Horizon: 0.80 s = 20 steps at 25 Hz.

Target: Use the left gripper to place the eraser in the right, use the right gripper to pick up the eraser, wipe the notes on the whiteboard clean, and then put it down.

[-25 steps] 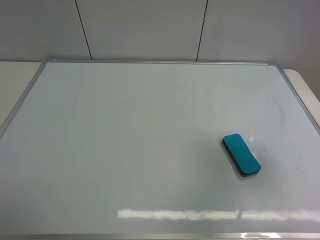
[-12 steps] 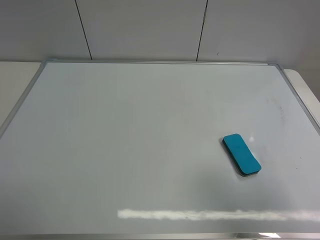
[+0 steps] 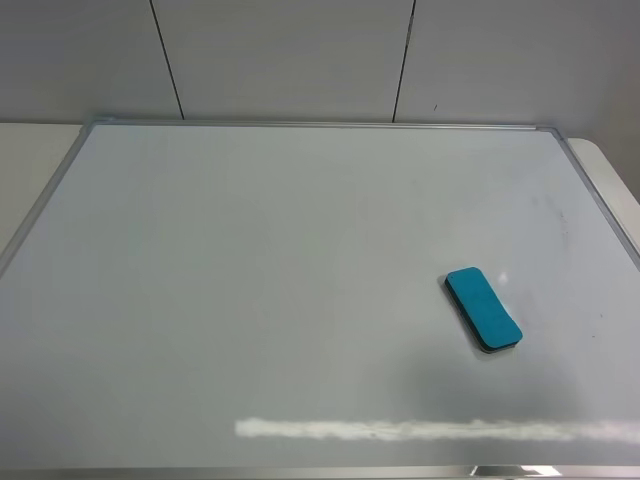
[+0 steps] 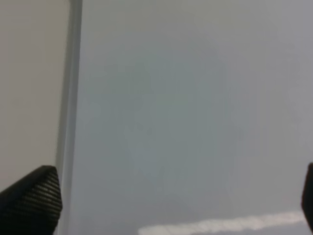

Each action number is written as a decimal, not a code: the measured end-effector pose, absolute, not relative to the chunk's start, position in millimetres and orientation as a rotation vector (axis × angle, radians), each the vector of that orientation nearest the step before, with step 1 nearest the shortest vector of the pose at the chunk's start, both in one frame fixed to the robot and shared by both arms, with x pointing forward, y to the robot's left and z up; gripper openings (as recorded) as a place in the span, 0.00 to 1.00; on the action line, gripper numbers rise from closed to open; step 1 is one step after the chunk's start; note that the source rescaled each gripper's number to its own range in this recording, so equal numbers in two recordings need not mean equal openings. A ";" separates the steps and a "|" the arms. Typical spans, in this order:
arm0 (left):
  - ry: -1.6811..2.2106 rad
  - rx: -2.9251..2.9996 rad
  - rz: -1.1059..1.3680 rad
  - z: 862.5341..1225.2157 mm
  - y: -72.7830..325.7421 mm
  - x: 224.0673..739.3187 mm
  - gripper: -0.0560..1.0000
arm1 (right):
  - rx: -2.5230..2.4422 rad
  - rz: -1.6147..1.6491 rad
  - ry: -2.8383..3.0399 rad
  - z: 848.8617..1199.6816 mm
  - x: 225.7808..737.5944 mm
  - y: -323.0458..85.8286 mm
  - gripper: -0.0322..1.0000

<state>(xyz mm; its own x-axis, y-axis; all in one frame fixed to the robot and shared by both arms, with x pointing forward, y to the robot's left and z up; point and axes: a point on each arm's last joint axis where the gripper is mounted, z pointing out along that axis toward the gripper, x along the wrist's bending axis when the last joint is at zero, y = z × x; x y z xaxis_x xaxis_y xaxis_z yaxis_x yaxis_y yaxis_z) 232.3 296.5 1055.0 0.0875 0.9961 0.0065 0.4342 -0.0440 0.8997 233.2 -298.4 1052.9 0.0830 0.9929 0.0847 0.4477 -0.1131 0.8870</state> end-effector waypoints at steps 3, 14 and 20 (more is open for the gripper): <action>1.452 1.592 0.917 1055.0 296.5 232.3 1.00 | 1.655 0.978 1.447 1052.9 233.2 -298.4 1.00; 1.451 1.592 0.917 1055.0 296.5 232.3 1.00 | 1.655 0.978 1.447 1052.9 233.2 -298.4 1.00; 1.452 1.591 0.916 1055.0 296.5 232.3 1.00 | 1.617 0.946 1.472 1052.9 233.2 -299.0 1.00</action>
